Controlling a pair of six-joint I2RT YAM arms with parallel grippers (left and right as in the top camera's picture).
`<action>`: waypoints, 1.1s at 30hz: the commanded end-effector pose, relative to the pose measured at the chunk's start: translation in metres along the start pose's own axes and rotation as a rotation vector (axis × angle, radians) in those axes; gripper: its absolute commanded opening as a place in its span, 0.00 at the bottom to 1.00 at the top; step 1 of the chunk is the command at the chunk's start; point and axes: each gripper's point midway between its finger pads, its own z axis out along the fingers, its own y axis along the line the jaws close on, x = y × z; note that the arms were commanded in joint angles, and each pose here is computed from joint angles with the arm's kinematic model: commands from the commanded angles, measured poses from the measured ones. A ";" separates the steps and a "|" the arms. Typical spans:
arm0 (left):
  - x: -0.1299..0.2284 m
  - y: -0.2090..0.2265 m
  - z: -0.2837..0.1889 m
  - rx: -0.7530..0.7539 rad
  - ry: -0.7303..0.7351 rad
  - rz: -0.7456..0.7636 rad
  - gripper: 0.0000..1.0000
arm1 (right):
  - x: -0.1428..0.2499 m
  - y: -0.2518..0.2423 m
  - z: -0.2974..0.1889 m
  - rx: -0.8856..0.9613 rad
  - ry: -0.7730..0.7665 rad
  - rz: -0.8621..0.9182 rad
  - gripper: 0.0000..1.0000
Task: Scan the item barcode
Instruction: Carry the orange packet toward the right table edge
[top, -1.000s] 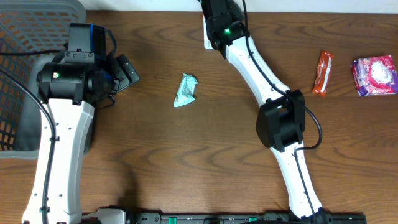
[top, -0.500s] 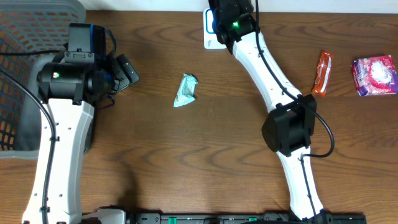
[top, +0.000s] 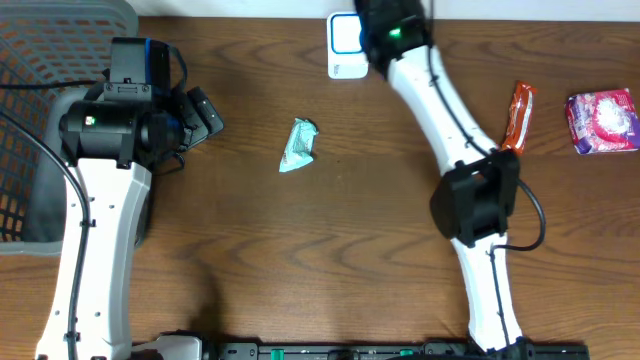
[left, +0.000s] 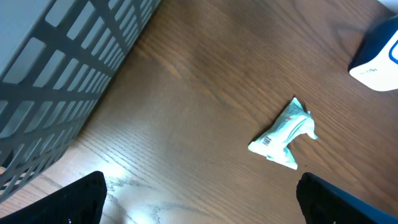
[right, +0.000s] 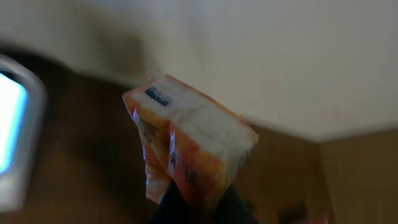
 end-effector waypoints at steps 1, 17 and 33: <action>-0.002 0.002 -0.002 -0.007 -0.008 0.012 0.98 | 0.033 -0.052 0.021 0.051 0.118 0.172 0.01; -0.002 0.002 -0.002 -0.006 -0.008 0.012 0.98 | 0.137 -0.043 0.023 -0.265 0.507 0.146 0.01; -0.002 0.002 -0.002 -0.007 -0.008 0.012 0.98 | 0.150 -0.003 -0.006 -0.490 0.620 0.230 0.01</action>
